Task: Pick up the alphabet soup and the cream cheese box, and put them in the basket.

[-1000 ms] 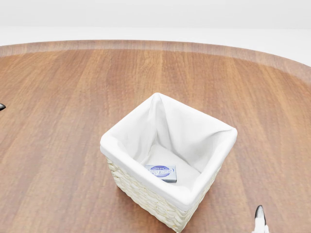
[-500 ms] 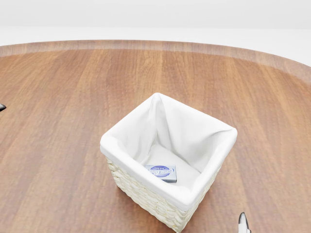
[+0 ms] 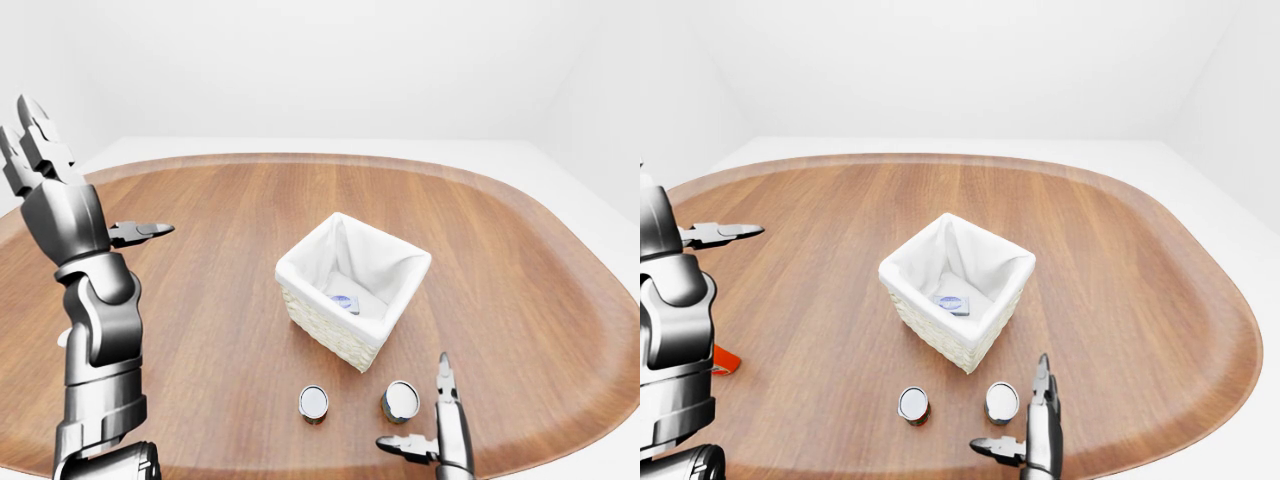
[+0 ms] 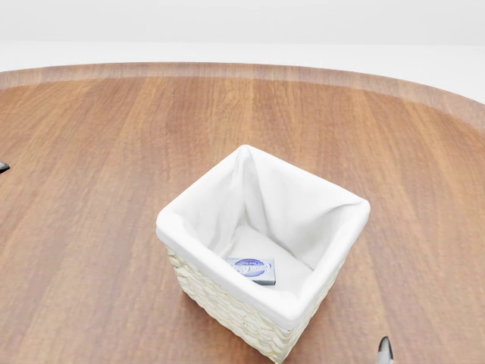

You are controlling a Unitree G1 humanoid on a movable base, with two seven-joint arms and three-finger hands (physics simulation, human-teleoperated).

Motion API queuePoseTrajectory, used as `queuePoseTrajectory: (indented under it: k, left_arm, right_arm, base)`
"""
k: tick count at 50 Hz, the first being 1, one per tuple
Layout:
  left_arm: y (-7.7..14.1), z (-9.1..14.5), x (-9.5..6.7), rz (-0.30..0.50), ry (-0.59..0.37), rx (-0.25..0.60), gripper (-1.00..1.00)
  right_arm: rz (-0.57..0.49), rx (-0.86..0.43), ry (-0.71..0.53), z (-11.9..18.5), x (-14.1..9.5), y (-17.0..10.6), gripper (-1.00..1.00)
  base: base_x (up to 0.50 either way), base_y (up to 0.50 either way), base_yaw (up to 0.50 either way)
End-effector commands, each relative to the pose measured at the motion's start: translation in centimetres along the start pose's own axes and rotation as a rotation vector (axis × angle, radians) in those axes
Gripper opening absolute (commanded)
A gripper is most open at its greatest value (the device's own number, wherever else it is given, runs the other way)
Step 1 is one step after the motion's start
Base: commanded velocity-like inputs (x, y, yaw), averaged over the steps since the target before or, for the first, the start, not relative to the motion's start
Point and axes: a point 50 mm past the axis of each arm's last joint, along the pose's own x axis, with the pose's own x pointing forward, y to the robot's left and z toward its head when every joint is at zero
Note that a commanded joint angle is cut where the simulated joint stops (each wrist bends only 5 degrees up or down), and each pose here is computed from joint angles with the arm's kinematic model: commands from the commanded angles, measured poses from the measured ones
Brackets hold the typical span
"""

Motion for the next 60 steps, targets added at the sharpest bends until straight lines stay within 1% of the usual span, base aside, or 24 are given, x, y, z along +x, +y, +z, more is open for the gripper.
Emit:
queuePoseTrajectory:
  k: [1,5,13,15,27,30,35,47,55,59,60]
  left_arm:
    - [0.0,0.0,0.0,-0.001,-0.001,0.000,1.00]
    - [-0.1,-0.1,0.0,0.000,0.006,0.001,1.00]
    - [0.0,0.1,0.0,-0.001,-0.003,-0.001,1.00]
    - [-0.1,-0.1,0.0,0.000,0.007,0.001,1.00]
    - [0.0,0.0,0.0,-0.001,-0.001,-0.002,1.00]
    - [0.0,0.0,0.0,-0.001,0.000,-0.002,1.00]
    - [0.0,-0.1,-0.1,0.000,0.003,-0.002,1.00]
    - [0.0,0.0,0.0,0.000,0.002,-0.005,1.00]
    - [-0.2,-0.3,0.0,-0.001,0.013,-0.003,1.00]
    - [-0.1,-0.2,0.0,0.000,0.010,-0.004,1.00]
    - [-0.1,-0.1,0.0,0.000,0.004,-0.004,1.00]
  right_arm:
    - [-0.032,0.011,0.049,-0.7,0.9,0.1,1.00]
    - [-0.023,-0.010,0.090,-1.7,0.9,0.5,1.00]
    - [-0.029,-0.008,0.098,-1.8,1.0,0.7,1.00]
    - [-0.030,0.022,0.114,-1.8,1.0,0.8,1.00]
    - [-0.035,0.017,0.082,-1.0,2.0,1.1,1.00]
    - [-0.035,0.044,0.095,-1.0,2.2,1.3,1.00]
    - [-0.021,0.016,0.113,-1.5,2.5,1.8,1.00]
    - [-0.012,-0.001,0.164,-2.5,2.9,2.3,1.00]
    - [-0.031,0.030,0.113,-1.1,3.5,2.1,1.00]
    - [-0.030,0.031,0.106,-0.9,3.6,2.2,1.00]
    - [-0.021,0.011,0.097,-0.8,3.8,2.4,1.00]
  base:
    - [0.00,0.00,0.00]
    - [0.00,0.00,0.00]
    - [0.00,0.00,0.00]
    - [0.00,0.00,0.00]
    - [0.00,0.00,0.00]
    - [0.00,0.00,0.00]
    - [0.00,0.00,0.00]
    - [0.00,0.00,0.00]
    - [0.00,0.00,0.00]
    - [0.00,0.00,0.00]
    - [0.00,0.00,0.00]
